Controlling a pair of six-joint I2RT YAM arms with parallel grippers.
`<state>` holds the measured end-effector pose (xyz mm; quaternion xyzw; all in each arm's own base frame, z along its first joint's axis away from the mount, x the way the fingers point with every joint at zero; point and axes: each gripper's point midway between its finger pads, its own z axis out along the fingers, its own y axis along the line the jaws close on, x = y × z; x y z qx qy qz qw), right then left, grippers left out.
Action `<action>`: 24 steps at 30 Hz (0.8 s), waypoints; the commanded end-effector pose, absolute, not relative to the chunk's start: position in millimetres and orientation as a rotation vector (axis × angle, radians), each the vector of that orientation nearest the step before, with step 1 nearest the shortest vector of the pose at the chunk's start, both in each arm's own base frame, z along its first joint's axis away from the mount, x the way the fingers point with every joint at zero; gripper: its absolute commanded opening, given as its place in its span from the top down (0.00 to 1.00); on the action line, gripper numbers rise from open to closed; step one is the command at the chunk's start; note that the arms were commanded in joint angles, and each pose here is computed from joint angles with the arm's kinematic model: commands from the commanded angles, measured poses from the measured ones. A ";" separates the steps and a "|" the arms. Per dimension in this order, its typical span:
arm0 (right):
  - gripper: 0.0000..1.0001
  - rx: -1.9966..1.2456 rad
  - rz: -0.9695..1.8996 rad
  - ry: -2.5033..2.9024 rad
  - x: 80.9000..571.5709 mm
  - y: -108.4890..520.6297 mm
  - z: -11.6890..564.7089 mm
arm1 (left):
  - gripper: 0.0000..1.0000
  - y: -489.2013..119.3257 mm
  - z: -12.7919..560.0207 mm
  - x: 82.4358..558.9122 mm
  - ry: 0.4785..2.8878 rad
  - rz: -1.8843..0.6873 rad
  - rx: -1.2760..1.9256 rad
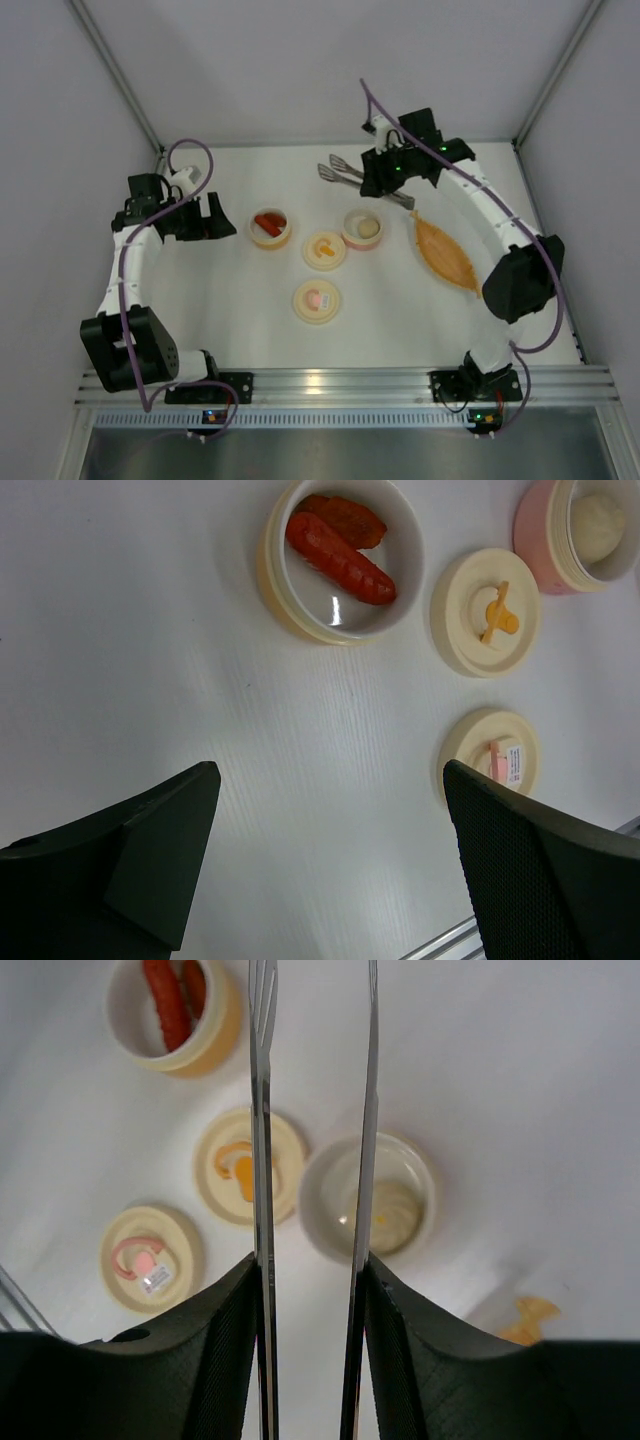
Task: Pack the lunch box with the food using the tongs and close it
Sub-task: Place the fake food in the packing box.
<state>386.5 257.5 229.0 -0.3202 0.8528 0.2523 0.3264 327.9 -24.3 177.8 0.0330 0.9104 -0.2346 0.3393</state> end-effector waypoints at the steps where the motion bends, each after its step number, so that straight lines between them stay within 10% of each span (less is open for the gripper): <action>1: 0.58 -0.721 0.577 2.220 387.7 184.6 253.2 | 0.02 -17.2 195.8 327.9 2.304 -0.529 0.110; 11: 0.59 -0.253 0.224 2.412 384.6 -35.1 207.8 | 0.02 -16.1 205.3 337.3 2.258 -0.527 0.077; 24: 0.60 -0.065 0.139 2.526 400.8 -105.6 114.8 | 0.02 -10.9 198.3 345.3 2.276 -0.508 0.056</action>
